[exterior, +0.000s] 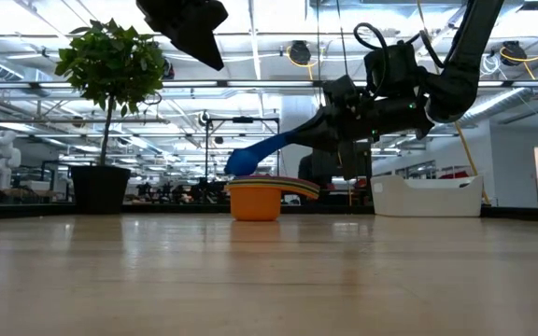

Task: Nest measuring cups in basket
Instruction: Stack the blue measuring cup into the red measuring cup

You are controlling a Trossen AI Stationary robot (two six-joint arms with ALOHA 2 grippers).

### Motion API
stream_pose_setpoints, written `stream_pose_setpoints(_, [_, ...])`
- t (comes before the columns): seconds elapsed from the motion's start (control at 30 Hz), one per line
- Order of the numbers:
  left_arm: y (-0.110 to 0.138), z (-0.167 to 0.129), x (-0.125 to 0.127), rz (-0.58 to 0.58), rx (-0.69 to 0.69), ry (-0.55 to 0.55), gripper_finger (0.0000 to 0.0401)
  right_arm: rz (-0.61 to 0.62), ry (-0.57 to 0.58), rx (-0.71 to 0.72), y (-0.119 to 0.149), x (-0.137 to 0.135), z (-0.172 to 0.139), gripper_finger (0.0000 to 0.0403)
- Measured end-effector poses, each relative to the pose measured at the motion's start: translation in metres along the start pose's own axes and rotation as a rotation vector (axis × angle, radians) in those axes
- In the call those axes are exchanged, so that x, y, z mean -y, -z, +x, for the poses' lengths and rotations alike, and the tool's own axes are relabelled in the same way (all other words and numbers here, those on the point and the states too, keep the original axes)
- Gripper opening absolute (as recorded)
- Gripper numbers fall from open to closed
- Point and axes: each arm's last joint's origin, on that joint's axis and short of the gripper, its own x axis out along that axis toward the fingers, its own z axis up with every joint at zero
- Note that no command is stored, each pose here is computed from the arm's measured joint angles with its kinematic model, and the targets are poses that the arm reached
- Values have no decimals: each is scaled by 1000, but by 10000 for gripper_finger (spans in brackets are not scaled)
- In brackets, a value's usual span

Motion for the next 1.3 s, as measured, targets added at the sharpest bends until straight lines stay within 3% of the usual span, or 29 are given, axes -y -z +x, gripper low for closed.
stream_pose_setpoints(0.57, [1,-6,3,10,11,15,152,-10,8,16,-4,4,-2,12])
stream_pose_setpoints(1.3, [1,-6,3,-11,10,17,152,-19,-71,61,-16,14,-21,13])
